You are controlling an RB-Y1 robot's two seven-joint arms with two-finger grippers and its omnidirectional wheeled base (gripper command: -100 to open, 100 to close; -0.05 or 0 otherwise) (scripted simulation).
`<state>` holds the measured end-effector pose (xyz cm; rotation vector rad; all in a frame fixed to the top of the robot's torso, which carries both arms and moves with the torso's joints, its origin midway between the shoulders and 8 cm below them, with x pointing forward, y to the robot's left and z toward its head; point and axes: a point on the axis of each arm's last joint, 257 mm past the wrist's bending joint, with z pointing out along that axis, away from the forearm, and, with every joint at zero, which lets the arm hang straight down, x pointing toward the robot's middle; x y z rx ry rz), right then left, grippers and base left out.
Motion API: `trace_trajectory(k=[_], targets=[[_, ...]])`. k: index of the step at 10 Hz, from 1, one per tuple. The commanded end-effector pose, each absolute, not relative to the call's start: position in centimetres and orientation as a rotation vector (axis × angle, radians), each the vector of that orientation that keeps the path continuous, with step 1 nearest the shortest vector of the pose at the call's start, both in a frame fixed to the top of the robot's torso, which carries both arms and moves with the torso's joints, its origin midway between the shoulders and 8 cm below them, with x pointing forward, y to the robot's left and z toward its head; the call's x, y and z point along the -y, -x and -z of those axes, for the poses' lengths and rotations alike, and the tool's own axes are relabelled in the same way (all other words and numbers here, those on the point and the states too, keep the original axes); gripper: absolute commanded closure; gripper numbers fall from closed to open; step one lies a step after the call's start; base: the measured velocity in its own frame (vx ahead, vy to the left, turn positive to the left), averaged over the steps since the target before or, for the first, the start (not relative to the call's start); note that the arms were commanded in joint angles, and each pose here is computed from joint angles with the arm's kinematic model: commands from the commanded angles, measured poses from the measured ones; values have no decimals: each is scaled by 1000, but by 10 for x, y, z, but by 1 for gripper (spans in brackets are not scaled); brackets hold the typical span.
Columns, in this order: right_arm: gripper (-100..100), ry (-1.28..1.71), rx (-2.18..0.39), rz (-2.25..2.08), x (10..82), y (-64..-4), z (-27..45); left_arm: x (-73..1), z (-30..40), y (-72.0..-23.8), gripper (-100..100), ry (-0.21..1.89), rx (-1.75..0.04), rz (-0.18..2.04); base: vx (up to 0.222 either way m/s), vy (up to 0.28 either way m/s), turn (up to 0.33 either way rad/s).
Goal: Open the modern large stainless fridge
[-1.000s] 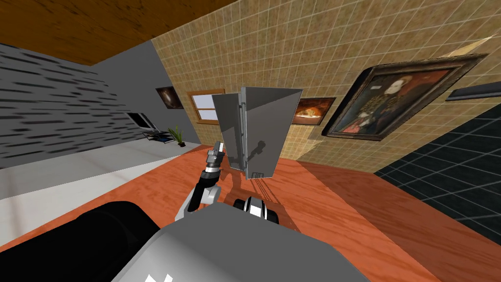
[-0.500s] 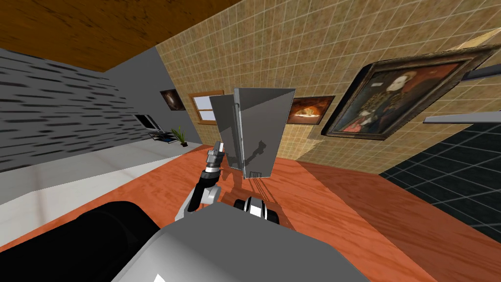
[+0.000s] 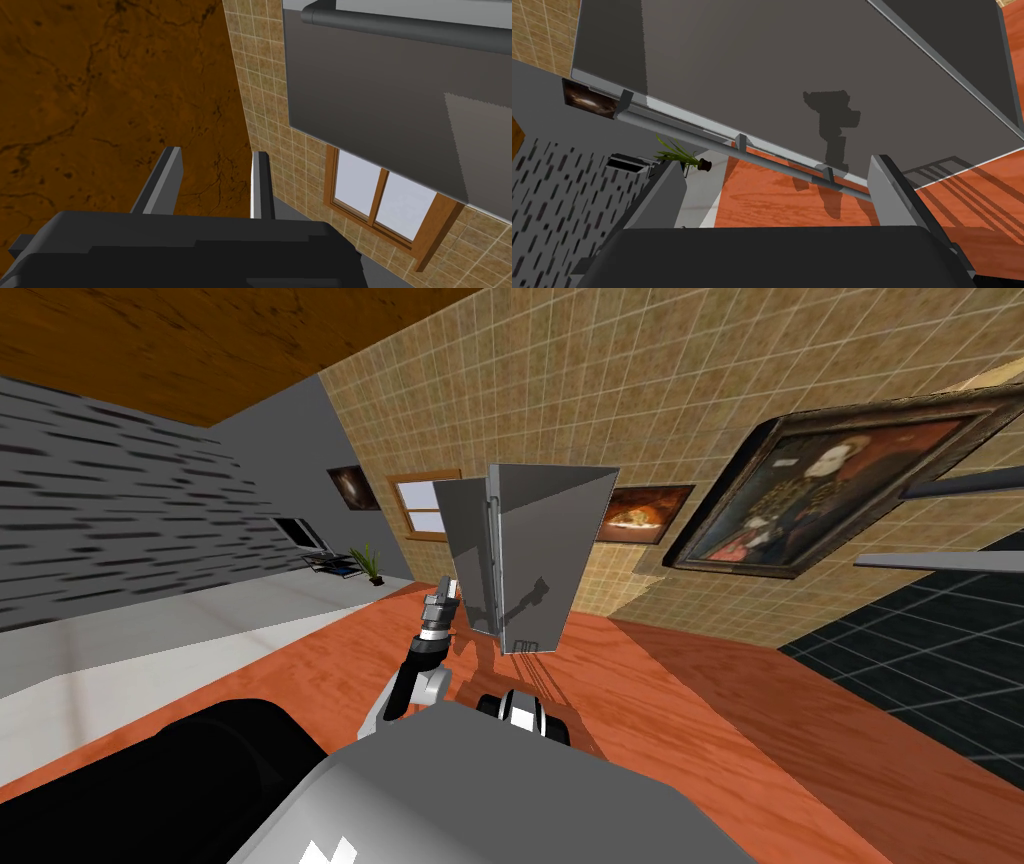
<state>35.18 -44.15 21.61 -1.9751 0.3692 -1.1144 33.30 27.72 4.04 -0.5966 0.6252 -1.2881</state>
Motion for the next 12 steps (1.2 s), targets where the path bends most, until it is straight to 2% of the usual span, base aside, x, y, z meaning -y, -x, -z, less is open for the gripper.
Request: trace_trajectory(k=[1, 12], targets=[[-100, 1972, -446, 1114, 461, -352, -201, -277, -40, -333, 0, 597, -625, 1288, 34, 108, 19], [-100, 1841, -607, 1354, 527, -338, -244, -277, -40, -333, 0, 597, -625, 1288, 64, 193, 22]])
